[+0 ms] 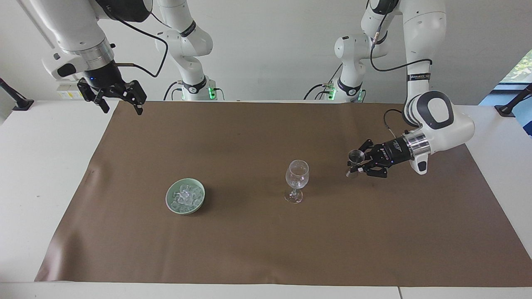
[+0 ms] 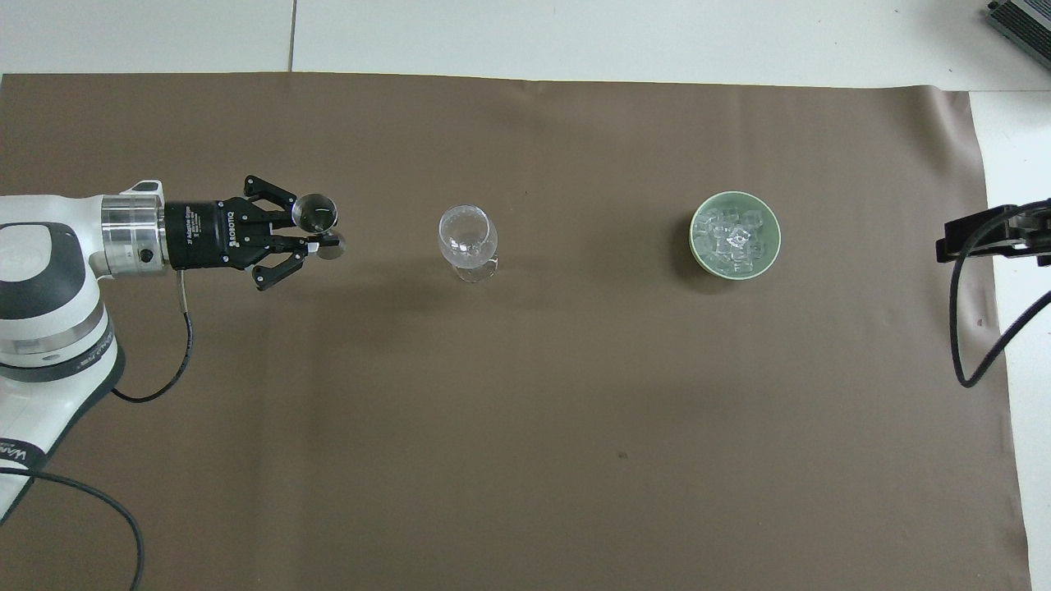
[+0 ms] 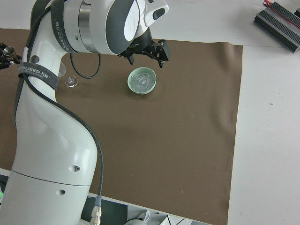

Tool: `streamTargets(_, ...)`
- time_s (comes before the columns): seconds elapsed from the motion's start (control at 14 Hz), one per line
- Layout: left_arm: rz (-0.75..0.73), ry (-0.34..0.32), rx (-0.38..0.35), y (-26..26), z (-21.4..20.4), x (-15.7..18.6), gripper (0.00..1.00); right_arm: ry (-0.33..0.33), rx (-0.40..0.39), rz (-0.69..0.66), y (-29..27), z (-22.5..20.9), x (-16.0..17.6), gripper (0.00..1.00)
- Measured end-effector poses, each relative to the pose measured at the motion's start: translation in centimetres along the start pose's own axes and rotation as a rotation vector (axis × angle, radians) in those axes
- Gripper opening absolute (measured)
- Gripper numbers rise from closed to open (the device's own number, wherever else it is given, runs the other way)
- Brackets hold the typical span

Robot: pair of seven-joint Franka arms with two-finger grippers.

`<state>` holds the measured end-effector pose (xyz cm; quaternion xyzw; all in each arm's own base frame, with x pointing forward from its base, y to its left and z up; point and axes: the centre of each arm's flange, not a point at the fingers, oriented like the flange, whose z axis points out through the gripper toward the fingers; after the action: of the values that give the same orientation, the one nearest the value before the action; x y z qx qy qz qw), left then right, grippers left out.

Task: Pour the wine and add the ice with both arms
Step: 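Carry the silver cup with the left gripper over the clear glass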

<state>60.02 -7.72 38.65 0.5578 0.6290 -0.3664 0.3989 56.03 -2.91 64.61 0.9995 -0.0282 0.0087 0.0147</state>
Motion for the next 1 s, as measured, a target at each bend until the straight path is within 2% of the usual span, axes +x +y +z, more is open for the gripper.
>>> streamTargets(0.5, -0.015, 0.06, -0.02, -0.9, 4.5, -3.2, 0.22, 0.0, 0.0, 0.0, 0.0, 0.0, 0.0, 1.0)
streamTargets(1.0, -0.017, 0.155, -0.041, -1.6, 7.5, -5.1, 0.22, 0.0, 0.0, 0.0, 0.0, 0.0, 0.0, 1.0)
